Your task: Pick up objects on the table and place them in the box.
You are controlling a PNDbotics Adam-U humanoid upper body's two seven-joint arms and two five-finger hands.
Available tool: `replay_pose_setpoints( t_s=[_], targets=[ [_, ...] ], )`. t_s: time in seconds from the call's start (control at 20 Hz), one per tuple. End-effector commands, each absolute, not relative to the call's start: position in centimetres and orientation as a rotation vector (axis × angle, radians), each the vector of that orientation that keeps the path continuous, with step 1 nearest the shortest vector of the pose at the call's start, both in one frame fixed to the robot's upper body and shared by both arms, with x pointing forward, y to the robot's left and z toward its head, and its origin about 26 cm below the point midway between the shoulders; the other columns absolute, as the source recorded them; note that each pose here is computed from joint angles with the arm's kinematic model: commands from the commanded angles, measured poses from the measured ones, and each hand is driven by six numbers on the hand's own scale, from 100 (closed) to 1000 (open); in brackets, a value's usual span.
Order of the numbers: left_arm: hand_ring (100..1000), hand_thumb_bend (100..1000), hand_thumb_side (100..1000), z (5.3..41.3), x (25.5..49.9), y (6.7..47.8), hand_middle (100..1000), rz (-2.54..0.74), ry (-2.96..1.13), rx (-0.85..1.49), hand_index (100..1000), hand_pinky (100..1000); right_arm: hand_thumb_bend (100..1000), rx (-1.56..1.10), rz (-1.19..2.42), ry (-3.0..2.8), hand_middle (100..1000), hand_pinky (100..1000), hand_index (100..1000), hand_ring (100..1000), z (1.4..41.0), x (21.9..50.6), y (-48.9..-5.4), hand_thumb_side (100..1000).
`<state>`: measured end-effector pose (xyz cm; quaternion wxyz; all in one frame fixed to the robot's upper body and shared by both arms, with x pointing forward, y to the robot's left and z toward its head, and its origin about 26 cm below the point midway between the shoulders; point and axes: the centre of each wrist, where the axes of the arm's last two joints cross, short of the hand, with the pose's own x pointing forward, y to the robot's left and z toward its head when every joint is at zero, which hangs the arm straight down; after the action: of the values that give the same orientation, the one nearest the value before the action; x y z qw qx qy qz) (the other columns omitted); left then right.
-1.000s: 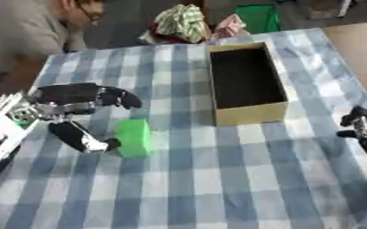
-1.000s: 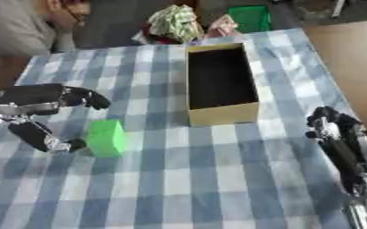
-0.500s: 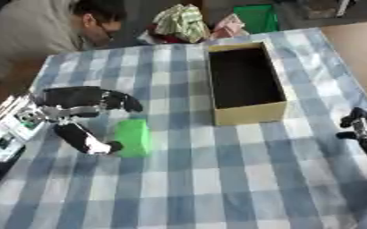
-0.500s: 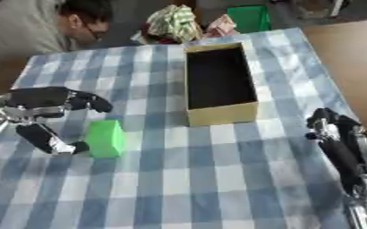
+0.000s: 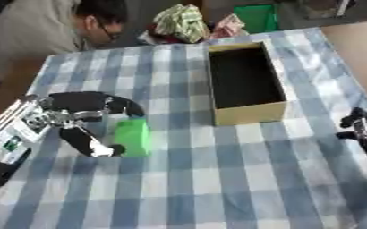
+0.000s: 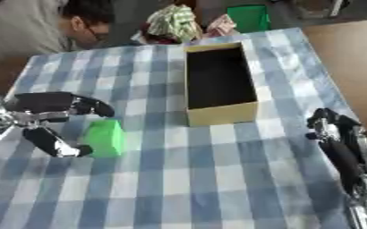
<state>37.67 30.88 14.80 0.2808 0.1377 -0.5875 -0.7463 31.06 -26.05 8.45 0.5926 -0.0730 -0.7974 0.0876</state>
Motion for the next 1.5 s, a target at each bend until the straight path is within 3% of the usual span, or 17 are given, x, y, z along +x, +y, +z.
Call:
replay_pose_setpoints(
  t_s=[0.05,1.1,1.5],
  targets=[
    [829,307,624,15.6,37.9,31.3,900,-2.150,-1.511,0.352,973,780,100,-0.175,0.224,-1.873,499,608,561,1000,9.1,31.2,-26.1,582],
    [824,261,610,13.7,38.3,32.0,901,-2.135,-1.464,0.374,972,774,100,-0.173,0.227,-1.874,499,608,561,1000,9.1,31.2,-26.1,586],
    [662,241,457,13.6,38.2,31.8,851,-2.144,-1.459,0.368,964,707,100,-0.175,0.223,-1.871,498,608,561,1000,9.1,31.2,-26.1,596]
  ],
)
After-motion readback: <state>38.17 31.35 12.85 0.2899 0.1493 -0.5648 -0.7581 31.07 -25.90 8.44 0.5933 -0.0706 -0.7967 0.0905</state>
